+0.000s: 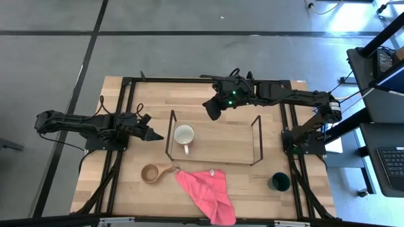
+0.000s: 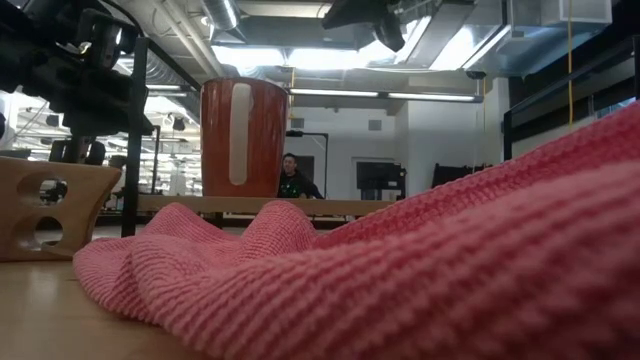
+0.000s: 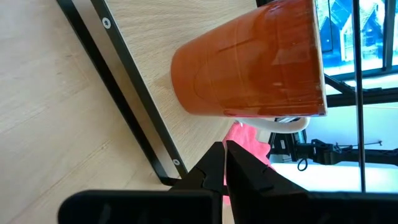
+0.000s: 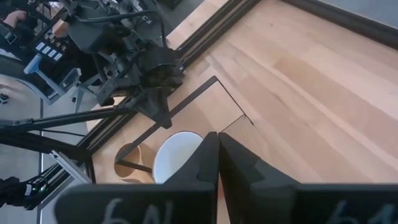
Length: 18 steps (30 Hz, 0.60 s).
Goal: Stack small to large cups/mugs on shelf
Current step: Put blue cup on the shelf
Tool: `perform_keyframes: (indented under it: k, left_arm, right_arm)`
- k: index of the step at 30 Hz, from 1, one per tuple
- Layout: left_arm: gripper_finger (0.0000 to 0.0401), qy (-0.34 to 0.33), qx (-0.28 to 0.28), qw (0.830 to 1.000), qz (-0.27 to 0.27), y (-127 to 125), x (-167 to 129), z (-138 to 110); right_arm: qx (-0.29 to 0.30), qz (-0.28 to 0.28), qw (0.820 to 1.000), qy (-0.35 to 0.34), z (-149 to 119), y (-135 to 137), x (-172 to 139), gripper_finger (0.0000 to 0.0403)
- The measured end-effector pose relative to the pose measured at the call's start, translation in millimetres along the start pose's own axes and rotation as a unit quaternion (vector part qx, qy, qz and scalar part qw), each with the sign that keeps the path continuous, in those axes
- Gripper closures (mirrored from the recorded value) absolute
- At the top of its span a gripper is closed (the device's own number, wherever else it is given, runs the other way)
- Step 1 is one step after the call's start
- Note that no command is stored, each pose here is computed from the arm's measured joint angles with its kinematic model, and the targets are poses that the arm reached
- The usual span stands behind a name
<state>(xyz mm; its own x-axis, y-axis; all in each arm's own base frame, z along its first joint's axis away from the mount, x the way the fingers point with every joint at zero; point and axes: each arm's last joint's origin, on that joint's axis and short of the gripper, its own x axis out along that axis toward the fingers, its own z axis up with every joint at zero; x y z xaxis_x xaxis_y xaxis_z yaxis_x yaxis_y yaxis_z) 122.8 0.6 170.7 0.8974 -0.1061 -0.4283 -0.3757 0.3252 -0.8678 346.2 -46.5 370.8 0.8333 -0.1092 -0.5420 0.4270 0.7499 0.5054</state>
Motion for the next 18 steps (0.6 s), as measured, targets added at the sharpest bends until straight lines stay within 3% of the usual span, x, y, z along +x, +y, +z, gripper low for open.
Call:
perform_keyframes:
  k: [18]
  left_arm:
    - [0.0392, 0.0, 0.0, 1.0, 0.001, 0.3, 0.1, -0.1]
  right_arm:
    - [-0.039, -0.018, 0.999, -0.01, 9.2, -13.1, -0.4, 0.0391]
